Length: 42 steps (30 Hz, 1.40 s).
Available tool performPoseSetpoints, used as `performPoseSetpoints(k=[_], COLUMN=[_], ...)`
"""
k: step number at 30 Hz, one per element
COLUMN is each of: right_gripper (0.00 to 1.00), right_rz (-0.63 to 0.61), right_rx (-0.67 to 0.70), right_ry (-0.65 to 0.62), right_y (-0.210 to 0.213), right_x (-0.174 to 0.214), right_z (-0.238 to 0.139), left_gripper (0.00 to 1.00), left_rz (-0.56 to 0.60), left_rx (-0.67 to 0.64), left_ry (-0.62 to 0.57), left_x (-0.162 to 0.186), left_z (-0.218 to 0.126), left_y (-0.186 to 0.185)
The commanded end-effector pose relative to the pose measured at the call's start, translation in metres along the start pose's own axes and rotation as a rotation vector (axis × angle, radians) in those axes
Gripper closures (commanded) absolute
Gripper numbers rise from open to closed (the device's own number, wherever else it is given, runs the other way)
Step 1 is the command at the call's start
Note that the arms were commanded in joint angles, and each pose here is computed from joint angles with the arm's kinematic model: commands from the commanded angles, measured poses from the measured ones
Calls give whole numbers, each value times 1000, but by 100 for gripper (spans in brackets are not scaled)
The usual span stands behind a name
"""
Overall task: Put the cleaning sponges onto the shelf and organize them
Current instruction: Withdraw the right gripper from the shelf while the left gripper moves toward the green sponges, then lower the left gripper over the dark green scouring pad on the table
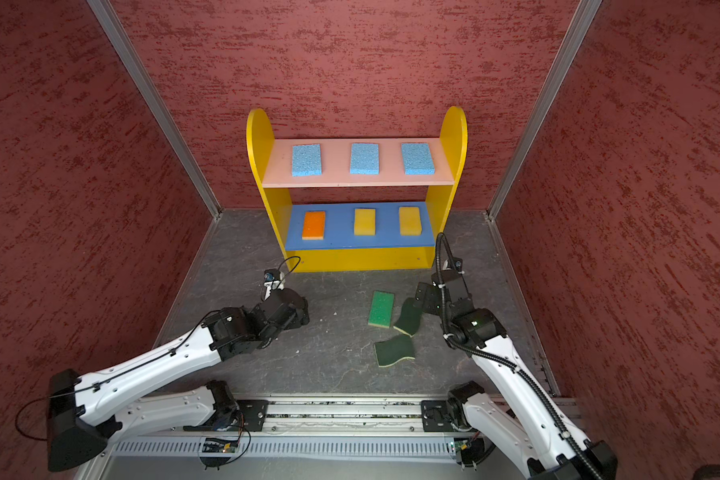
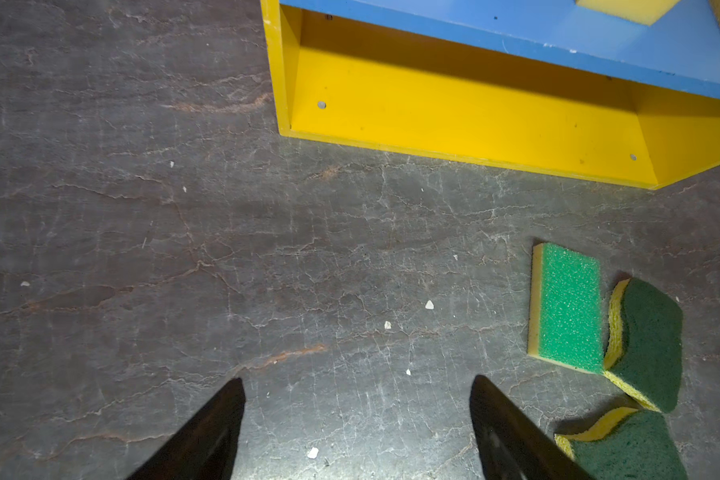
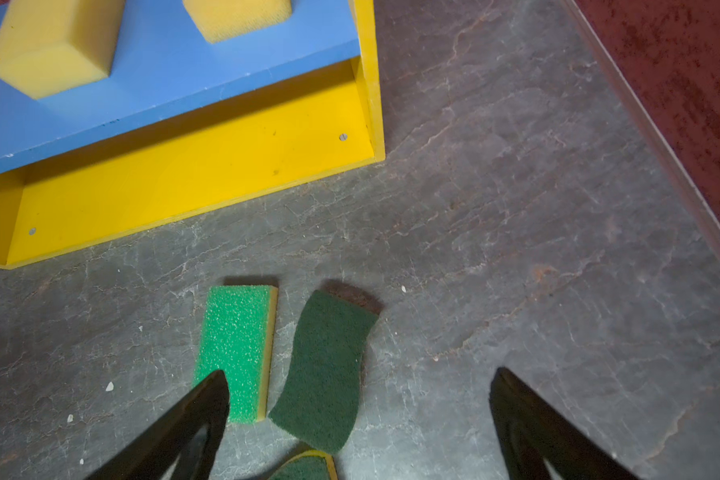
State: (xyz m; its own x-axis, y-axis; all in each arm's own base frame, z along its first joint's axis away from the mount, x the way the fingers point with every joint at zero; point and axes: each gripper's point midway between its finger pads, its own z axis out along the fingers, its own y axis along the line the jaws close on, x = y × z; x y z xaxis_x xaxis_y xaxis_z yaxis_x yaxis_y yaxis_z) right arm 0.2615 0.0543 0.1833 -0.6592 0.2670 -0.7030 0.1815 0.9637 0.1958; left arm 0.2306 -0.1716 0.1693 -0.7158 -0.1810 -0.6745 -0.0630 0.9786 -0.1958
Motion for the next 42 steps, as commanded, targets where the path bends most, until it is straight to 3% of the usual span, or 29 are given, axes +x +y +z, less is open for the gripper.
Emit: performPoseSetpoints(k=[1, 16, 28, 34, 38, 42], right_gripper=[1, 1, 1, 1, 1, 1], right_rz=[69, 257, 324, 352, 372, 412], right_rx=[-15, 31, 81, 102, 114, 154], right_ry=[9, 92, 113, 137, 144, 126], right_y=[-2, -10, -22, -29, -32, -41], right_x=[5, 39, 54, 66, 70, 70], right_z=[-9, 17, 23, 26, 26, 23], left_gripper=[15, 15, 14, 13, 12, 11], left_rz=[-40, 23, 105, 284, 453, 636], left_rx=[61, 94, 111, 243, 406, 456], left_ry=[-9, 93, 162, 197, 250, 317], left_x=[-5, 31, 53, 75, 101, 127], left_z=[-1, 25, 45, 45, 39, 37], left_y=[-24, -73, -111, -147, -169, -176])
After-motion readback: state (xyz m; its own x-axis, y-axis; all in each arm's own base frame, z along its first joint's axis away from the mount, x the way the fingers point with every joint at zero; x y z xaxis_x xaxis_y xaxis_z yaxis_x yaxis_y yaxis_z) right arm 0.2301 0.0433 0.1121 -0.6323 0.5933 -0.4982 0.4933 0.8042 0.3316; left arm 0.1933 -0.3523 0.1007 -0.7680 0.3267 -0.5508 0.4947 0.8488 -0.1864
